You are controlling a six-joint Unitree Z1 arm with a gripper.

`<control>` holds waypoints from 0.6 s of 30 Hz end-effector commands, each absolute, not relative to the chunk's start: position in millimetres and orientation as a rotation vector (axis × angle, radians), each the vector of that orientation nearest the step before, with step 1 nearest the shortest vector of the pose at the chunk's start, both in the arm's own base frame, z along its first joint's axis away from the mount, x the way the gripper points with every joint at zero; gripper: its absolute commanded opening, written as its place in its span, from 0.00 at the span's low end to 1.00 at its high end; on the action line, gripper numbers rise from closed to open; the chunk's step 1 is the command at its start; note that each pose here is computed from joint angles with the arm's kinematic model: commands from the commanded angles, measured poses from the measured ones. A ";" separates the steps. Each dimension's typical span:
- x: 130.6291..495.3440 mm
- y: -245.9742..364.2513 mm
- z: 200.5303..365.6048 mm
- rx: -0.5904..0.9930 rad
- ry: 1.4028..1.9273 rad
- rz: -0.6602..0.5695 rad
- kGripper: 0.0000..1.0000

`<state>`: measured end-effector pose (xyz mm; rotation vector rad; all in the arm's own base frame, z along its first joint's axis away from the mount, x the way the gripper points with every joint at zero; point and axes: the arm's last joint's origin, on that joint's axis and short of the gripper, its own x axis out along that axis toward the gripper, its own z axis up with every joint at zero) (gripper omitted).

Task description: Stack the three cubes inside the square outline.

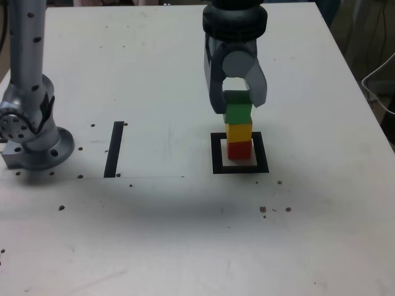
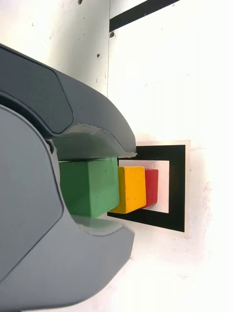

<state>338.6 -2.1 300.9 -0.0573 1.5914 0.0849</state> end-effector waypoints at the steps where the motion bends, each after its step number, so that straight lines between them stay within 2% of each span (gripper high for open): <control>1: 338.6 -1.7 300.7 -0.057 1.596 0.090 0.83; 4: 338.3 -1.6 301.5 -0.057 1.596 0.090 0.95; 6: 338.1 -1.7 301.5 -0.058 1.598 0.090 0.99; 18: 335.5 -1.9 304.0 -0.063 1.595 0.087 1.00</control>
